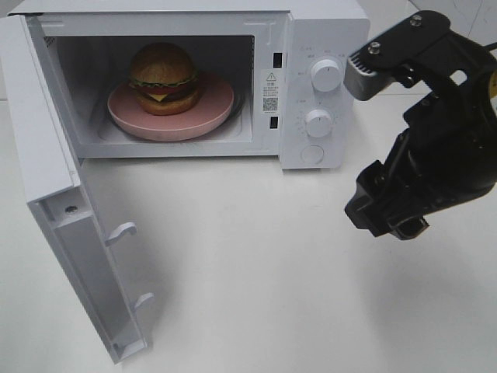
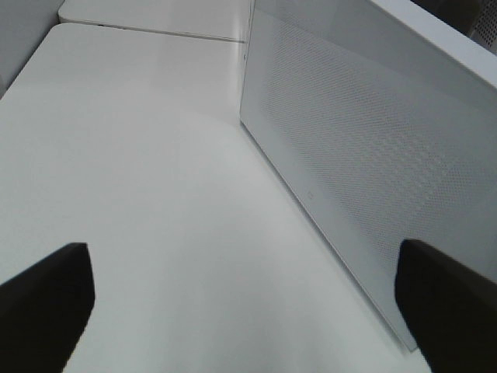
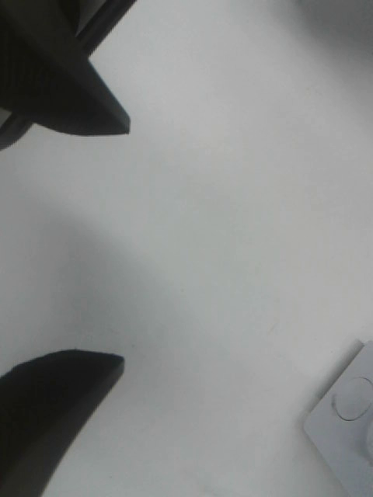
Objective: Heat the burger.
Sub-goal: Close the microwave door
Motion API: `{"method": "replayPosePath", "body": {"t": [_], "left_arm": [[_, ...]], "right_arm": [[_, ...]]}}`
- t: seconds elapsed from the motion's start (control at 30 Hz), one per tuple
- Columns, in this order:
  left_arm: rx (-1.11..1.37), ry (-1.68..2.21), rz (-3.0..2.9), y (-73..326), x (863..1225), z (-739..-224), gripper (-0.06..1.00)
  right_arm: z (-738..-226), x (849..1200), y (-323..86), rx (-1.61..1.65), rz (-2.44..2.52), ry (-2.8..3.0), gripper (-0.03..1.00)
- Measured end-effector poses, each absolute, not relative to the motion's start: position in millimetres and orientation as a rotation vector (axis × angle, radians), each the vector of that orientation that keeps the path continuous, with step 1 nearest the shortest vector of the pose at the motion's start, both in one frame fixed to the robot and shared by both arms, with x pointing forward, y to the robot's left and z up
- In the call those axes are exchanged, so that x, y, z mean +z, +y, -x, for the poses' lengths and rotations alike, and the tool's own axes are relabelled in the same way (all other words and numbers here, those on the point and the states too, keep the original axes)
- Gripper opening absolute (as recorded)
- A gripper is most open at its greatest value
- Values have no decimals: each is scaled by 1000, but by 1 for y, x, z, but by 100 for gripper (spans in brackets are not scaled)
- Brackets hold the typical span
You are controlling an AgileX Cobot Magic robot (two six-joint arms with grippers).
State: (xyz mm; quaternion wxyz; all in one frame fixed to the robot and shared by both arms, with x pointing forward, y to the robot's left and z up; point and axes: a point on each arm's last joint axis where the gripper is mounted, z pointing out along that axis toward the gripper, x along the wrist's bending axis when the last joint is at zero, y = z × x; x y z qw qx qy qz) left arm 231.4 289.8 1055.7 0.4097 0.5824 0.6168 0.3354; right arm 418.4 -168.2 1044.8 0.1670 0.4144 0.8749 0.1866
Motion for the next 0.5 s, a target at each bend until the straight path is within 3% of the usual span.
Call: {"method": "replayPosePath", "body": {"t": [0.5], "left_arm": [[845, 1553, -1467, 290, 1056, -231, 97]], "right_arm": [[-373, 1066, -207, 543, -1267, 2435, 74]]}}
